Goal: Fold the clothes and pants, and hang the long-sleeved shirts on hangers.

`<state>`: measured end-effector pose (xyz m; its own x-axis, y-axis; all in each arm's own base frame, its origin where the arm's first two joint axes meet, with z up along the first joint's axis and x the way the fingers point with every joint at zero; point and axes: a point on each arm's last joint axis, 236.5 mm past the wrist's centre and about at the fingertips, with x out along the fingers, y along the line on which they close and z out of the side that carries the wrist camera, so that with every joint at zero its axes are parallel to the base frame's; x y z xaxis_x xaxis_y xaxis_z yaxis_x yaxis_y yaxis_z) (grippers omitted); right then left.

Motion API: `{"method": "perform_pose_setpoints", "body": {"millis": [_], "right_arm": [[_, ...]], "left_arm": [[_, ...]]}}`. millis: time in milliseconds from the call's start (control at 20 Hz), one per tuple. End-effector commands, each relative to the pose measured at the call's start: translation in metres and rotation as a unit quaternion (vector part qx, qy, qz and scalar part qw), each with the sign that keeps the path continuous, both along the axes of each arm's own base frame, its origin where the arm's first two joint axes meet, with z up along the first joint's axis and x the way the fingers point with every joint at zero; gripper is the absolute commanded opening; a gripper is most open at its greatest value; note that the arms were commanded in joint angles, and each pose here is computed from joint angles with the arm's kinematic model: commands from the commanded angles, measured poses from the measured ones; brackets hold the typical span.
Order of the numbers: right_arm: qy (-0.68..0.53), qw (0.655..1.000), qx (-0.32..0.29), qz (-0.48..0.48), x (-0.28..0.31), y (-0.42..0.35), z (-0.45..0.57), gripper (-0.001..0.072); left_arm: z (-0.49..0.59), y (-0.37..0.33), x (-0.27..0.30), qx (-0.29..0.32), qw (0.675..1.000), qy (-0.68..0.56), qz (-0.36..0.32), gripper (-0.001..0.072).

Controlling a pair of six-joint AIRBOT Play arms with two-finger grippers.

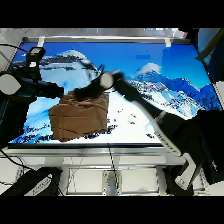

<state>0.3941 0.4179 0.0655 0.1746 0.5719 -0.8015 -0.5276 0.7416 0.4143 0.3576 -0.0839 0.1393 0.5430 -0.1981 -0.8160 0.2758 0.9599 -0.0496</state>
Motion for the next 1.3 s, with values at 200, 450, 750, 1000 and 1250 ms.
{"method": "perform_pose_setpoints", "body": {"millis": [200, 450, 750, 1000, 1250], "right_arm": [[0.088, 0.994, -0.044, -0.055, 0.0, -0.188, -0.01, 0.058], [0.174, 0.934, 0.266, -0.165, -0.011, -0.137, -0.073, 0.0479], [0.269, 0.876, 0.331, -0.224, -0.014, -0.118, -0.134, 0.0704], [0.271, 0.895, 0.307, -0.176, -0.019, -0.085, -0.135, 0.0705], [0.312, 0.916, 0.228, -0.107, -0.055, -0.07, -0.145, 0.0707]], "left_arm": [[0.0, 0.003, 0.0, 0.006, 1.0, -0.001, 0.002, 0.0008], [0.0, 0.003, 0.0, -0.008, 1.0, 0.004, 0.022, 0.0009], [0.0, 0.003, 0.0, -0.017, 0.999, 0.007, 0.036, 0.0009], [0.0, 0.003, 0.0, -0.021, 0.999, 0.009, 0.042, 0.0009], [0.0, 0.003, 0.0, -0.023, 0.999, 0.009, 0.044, 0.0009]]}}
